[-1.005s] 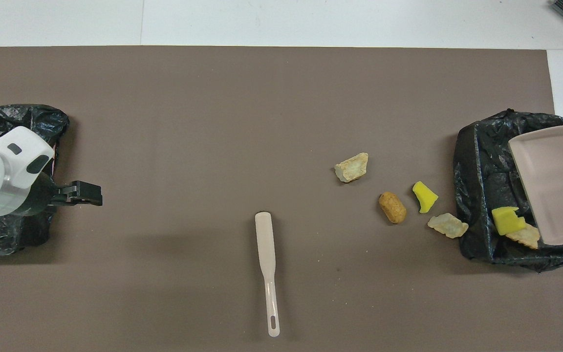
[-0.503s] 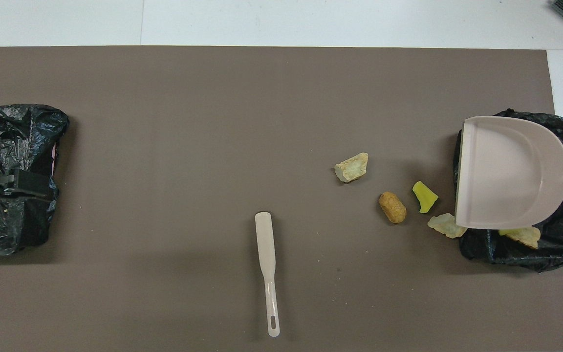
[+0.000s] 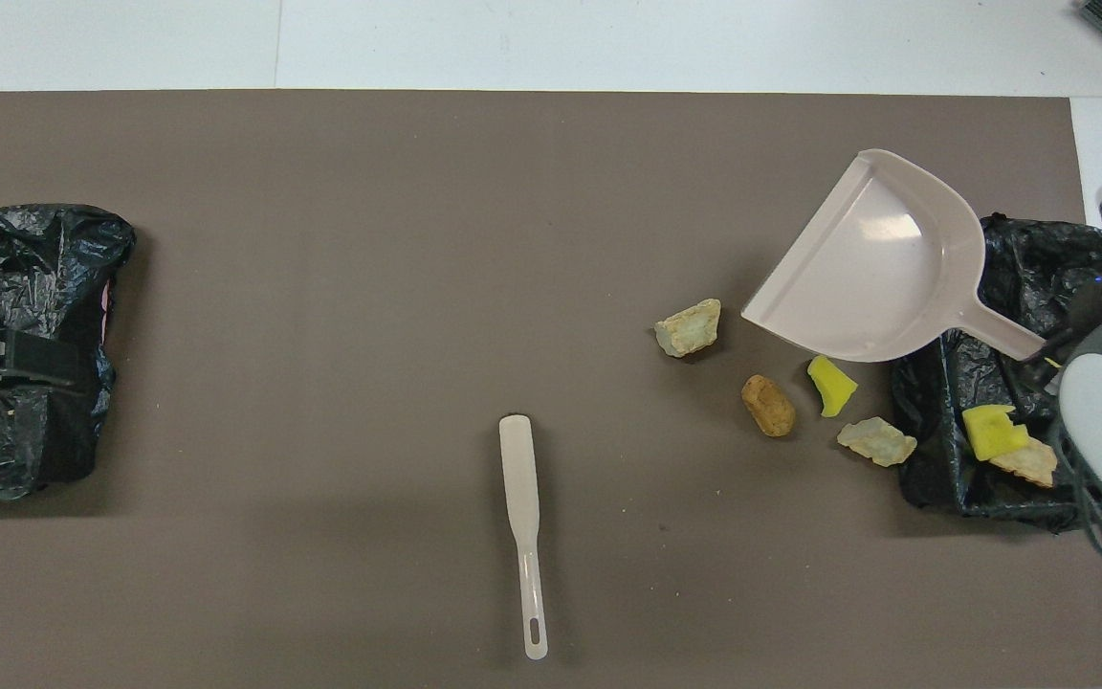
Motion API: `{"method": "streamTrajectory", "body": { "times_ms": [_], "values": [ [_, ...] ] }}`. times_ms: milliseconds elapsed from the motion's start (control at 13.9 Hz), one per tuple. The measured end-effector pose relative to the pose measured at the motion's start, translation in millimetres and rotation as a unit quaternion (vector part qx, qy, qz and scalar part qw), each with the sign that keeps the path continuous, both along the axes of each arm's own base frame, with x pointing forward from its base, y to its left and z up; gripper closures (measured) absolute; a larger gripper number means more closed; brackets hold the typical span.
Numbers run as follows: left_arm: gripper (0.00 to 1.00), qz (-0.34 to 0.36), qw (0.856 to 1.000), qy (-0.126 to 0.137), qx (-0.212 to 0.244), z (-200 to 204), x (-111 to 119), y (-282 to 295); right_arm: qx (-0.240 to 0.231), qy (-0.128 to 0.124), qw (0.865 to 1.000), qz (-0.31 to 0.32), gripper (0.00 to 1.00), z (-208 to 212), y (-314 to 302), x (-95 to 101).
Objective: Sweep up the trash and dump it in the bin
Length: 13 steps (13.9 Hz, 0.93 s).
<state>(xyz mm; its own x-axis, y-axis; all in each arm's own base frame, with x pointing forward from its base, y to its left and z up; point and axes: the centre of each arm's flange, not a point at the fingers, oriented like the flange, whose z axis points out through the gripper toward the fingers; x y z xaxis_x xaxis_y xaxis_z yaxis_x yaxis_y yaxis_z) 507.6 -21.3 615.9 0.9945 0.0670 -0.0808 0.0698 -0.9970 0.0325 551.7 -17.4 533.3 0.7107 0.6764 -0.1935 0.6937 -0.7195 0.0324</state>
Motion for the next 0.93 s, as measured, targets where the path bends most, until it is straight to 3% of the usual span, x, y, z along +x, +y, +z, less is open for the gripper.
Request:
{"method": "streamTrajectory", "body": {
  "times_ms": [503, 790, 933],
  "values": [
    [0.00, 0.000, 1.000, -0.009, 0.000, 3.9, 1.0, -0.2, 0.017, 0.002, 0.983, -0.184, 0.68, -45.6, 129.7, 6.0],
    [0.00, 0.000, 1.000, -0.010, 0.000, 4.1, 1.3, -0.1, 0.020, -0.018, 0.977, -0.212, 0.68, -68.4, 213.3, 1.6],
    [0.00, 0.000, 1.000, -0.010, 0.000, 4.2, 1.3, -0.1, 0.032, -0.031, 0.967, -0.250, 0.68, -74.7, 241.7, 4.5]
  ]
}}
